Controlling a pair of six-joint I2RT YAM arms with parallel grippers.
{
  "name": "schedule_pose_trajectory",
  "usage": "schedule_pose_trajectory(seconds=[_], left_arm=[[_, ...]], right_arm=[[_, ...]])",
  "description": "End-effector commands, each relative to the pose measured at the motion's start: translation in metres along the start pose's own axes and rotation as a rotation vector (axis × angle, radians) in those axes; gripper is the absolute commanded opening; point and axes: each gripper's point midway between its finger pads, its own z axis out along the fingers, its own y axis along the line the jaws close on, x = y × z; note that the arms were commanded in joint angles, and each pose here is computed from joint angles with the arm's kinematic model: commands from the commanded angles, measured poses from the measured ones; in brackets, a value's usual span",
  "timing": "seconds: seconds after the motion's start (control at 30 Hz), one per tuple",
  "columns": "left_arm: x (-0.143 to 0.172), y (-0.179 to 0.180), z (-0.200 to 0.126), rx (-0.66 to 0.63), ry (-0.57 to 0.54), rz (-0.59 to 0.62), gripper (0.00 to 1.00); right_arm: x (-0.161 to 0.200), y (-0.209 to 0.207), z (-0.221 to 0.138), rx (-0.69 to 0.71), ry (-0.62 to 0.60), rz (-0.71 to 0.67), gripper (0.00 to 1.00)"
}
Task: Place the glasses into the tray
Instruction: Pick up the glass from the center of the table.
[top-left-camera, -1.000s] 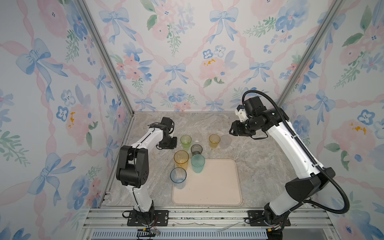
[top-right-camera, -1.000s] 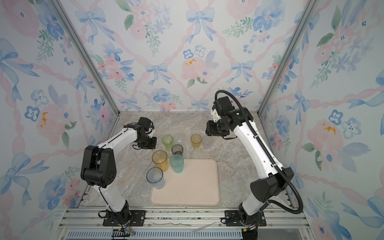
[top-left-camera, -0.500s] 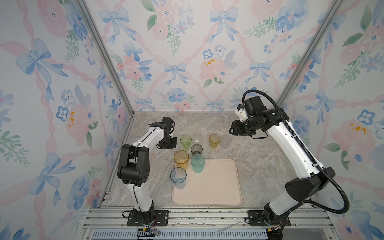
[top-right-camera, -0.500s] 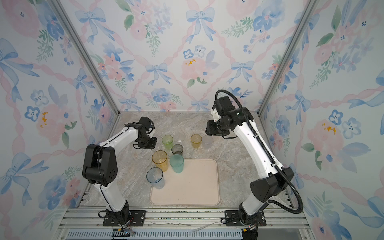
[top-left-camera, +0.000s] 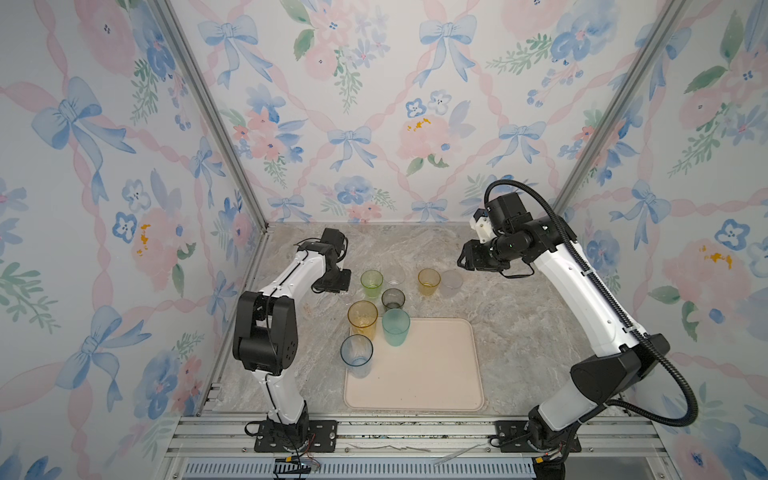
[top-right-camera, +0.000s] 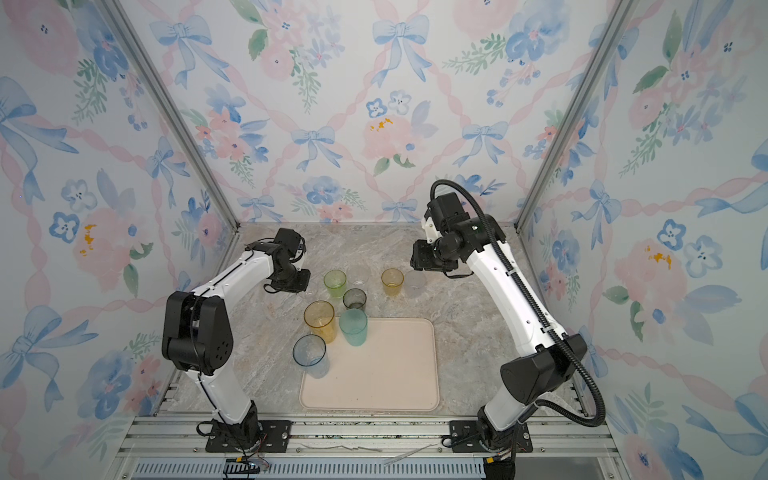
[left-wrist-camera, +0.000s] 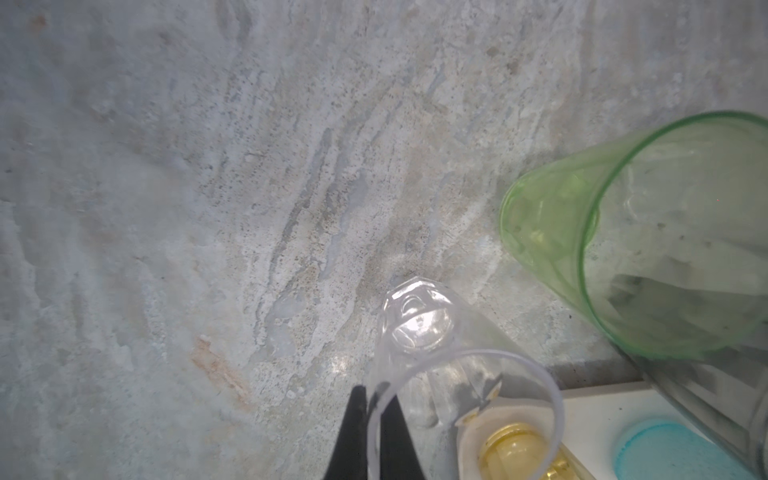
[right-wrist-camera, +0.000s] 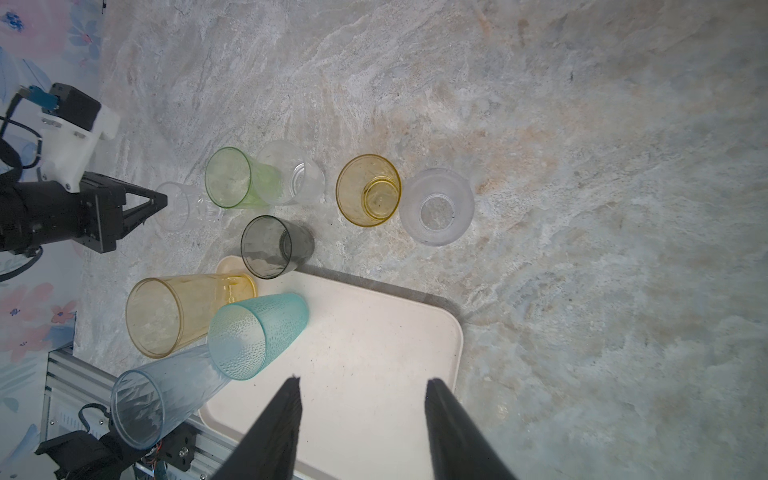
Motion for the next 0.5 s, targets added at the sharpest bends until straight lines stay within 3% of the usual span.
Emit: schedule_pose_trajectory(seconds=[0.0, 0.23, 0.47], left_arm=[[-0.015, 0.015, -0.041, -0.042, -0.094, 0.000, 0.03], [-0.025, 0.022, -0.086, -0.042, -0.195, -0.014, 0.03], [-0.039, -0.002, -0.150, 0.056, -0.336, -0.001, 0.02]], right_arm=[[0.001, 0.002, -0.003, -0.011, -0.011, 0.013, 0.51], [0.004, 0.009, -0.006, -0.011, -0.019, -0.005, 0.51], [0.003, 0.004, -0.018, 0.018, -0.059, 0.000, 0.51]])
